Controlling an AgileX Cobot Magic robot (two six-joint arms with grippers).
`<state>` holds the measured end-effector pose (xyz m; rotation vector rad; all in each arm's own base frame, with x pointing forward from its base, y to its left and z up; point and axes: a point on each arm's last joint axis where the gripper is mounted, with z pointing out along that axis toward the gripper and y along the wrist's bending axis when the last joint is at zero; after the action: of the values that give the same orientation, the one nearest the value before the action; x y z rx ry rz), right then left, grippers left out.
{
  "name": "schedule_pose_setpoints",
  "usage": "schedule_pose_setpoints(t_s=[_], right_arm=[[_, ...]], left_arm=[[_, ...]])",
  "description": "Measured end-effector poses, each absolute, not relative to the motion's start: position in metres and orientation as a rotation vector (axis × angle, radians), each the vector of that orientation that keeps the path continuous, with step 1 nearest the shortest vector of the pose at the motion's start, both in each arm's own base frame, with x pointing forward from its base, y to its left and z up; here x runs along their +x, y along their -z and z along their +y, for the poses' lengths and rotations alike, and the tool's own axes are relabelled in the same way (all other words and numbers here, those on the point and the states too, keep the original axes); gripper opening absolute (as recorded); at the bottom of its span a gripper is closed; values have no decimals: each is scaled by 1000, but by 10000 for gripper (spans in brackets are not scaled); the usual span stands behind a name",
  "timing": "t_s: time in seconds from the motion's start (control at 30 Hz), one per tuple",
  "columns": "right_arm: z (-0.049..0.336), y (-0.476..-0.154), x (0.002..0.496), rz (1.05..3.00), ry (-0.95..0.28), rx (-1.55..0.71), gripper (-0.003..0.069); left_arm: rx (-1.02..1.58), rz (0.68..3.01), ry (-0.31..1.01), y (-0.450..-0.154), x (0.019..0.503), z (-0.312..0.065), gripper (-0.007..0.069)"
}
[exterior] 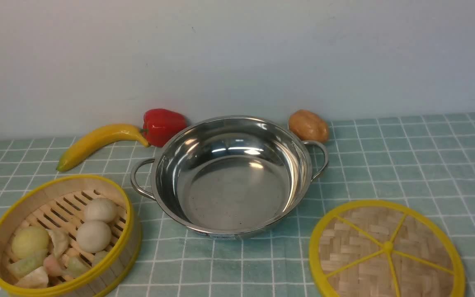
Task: Place the steamer in the pot on the blue tablecloth, and put the lid on the steamer.
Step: 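Grasp the rim of the steamer basket holding the buns with the left gripper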
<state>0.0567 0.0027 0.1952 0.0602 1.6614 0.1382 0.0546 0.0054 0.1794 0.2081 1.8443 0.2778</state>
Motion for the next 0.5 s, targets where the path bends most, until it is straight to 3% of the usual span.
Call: schedule_pose_setpoints(t_s=[0.5], right_arm=[[3, -195, 57, 1661, -139, 61, 240]], left_arm=[[266, 1834, -233, -179, 55, 2, 243]])
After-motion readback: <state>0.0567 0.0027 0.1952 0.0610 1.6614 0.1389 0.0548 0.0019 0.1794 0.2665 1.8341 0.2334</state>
